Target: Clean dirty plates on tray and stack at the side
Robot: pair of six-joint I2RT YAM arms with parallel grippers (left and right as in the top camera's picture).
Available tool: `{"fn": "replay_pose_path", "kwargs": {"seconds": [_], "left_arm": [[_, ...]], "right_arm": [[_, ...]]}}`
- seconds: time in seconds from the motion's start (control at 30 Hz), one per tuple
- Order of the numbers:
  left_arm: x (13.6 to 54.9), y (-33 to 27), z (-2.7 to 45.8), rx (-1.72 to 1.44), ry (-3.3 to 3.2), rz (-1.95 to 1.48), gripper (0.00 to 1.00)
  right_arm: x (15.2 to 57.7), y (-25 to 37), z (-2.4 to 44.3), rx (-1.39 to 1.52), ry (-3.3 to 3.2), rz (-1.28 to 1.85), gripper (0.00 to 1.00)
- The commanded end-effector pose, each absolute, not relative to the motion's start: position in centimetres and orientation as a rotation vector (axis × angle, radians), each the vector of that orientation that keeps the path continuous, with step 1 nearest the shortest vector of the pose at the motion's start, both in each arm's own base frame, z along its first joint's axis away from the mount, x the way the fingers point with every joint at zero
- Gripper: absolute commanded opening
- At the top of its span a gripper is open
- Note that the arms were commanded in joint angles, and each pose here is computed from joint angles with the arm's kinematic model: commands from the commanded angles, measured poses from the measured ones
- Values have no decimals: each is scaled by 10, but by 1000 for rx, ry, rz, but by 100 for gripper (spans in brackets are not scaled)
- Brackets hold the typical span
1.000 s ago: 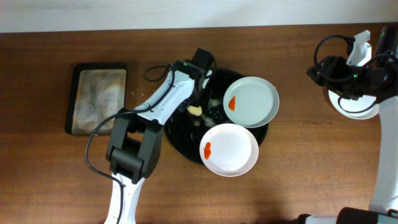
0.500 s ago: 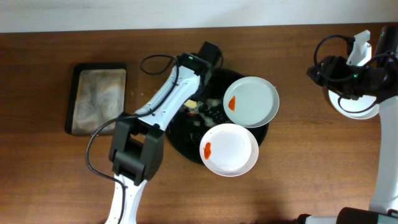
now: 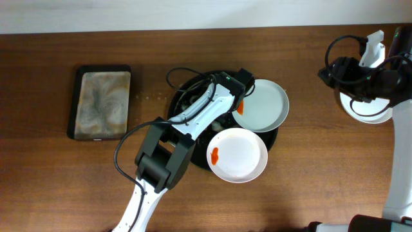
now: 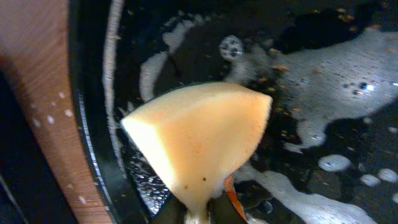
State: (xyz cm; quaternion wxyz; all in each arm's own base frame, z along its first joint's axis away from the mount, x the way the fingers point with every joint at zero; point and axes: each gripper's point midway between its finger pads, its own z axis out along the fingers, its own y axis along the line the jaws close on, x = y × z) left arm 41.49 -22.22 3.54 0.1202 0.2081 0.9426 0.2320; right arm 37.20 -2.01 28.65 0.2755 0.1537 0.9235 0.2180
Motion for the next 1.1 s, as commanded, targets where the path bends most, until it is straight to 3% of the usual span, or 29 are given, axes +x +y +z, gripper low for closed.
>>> {"fn": "replay_pose_path", "kwargs": {"seconds": [0.0, 0.3, 0.47, 0.53, 0.83, 1.07], "left_arm": [[417, -227, 42, 580, 2700, 719, 22], [387, -276, 34, 713, 2713, 586, 25], [386, -278, 37, 722, 2710, 585, 38], [386, -281, 44, 719, 2712, 568, 43], [405, -305, 106, 614, 2782, 175, 45], [416, -265, 71, 422, 3026, -131, 49]], "right_arm": [[372, -18, 291, 385, 2474, 574, 56], [374, -17, 292, 379, 2466, 579, 56], [374, -16, 293, 371, 2460, 594, 56], [375, -16, 294, 370, 2457, 593, 56], [375, -16, 294, 368, 2454, 593, 56], [375, -16, 294, 369, 2455, 593, 57]]}}
